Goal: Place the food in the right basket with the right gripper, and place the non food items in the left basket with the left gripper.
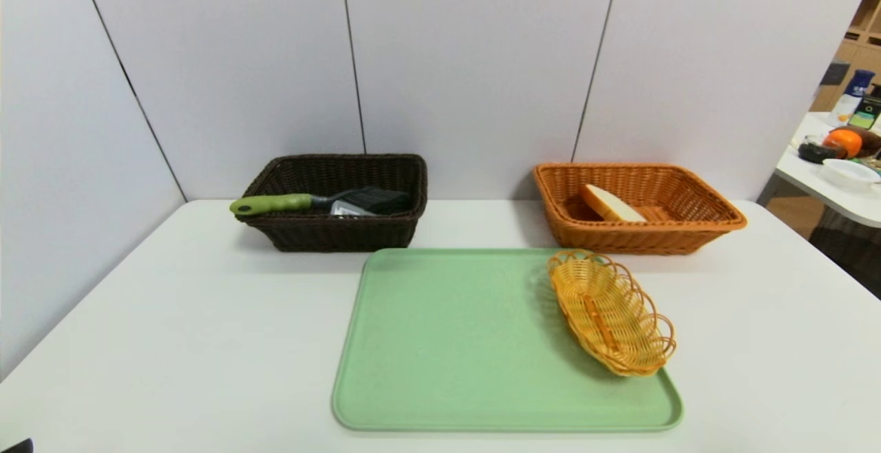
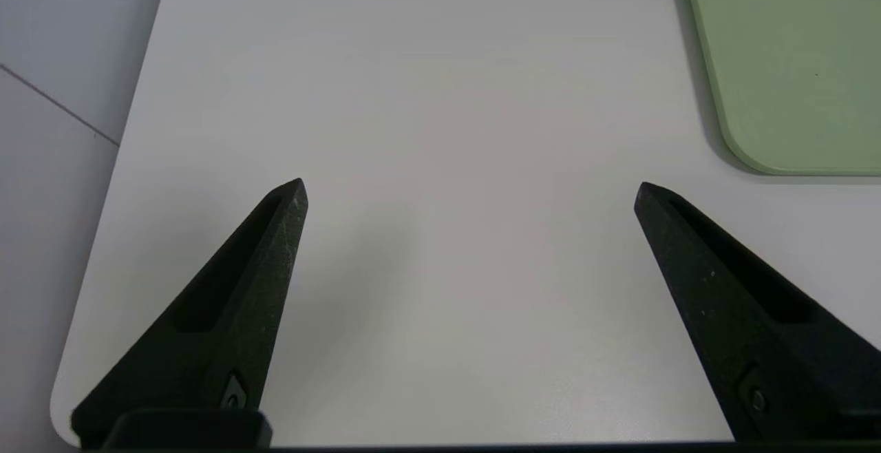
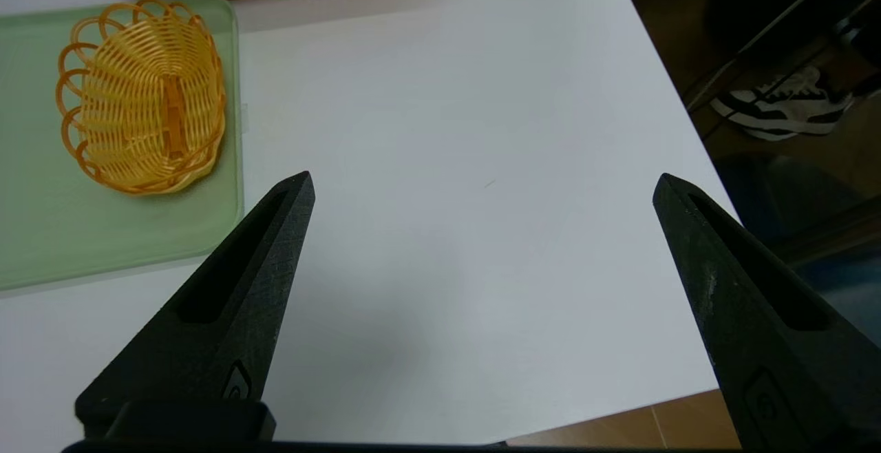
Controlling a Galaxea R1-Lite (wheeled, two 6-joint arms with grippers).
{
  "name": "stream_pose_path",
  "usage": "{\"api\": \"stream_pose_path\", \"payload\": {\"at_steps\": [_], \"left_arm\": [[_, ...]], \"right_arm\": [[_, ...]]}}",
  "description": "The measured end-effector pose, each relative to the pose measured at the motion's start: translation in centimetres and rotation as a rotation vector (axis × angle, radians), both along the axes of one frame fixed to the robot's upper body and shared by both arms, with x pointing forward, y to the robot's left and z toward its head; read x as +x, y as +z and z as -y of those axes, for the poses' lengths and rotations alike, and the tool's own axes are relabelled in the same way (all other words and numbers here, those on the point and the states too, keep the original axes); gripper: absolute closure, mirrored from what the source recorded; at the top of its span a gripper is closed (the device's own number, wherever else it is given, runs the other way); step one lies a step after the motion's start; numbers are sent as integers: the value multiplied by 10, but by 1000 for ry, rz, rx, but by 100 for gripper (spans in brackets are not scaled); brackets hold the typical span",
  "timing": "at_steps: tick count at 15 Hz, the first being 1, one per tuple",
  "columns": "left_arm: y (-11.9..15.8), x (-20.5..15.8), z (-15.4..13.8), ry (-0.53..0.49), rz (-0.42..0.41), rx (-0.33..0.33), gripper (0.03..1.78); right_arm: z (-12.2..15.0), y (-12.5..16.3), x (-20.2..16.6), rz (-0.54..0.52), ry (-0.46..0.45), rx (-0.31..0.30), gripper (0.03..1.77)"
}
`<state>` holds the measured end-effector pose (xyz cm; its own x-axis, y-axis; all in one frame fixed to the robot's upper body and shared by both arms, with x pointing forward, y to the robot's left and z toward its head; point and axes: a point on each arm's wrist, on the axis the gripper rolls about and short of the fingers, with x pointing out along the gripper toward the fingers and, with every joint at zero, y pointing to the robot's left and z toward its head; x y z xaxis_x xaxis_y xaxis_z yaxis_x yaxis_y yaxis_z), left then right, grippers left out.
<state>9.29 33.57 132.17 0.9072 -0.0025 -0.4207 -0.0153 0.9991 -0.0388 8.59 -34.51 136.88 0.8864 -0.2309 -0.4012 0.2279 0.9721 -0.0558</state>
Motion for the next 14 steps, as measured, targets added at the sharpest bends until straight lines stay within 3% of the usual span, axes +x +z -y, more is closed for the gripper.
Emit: {"api": "stream_pose_path", "payload": {"at_steps": [4, 10, 14], "left_arm": [[-27, -20, -1, 42, 15, 36, 12], [-55, -37, 1, 30, 61, 40, 12], [-71, -46, 3, 11, 108, 41, 12]], "right_arm": [[0, -13, -21, 26, -2, -26, 11], [1, -31, -41, 25, 6, -30, 11], [2, -35, -56, 95, 22, -17, 10]]}}
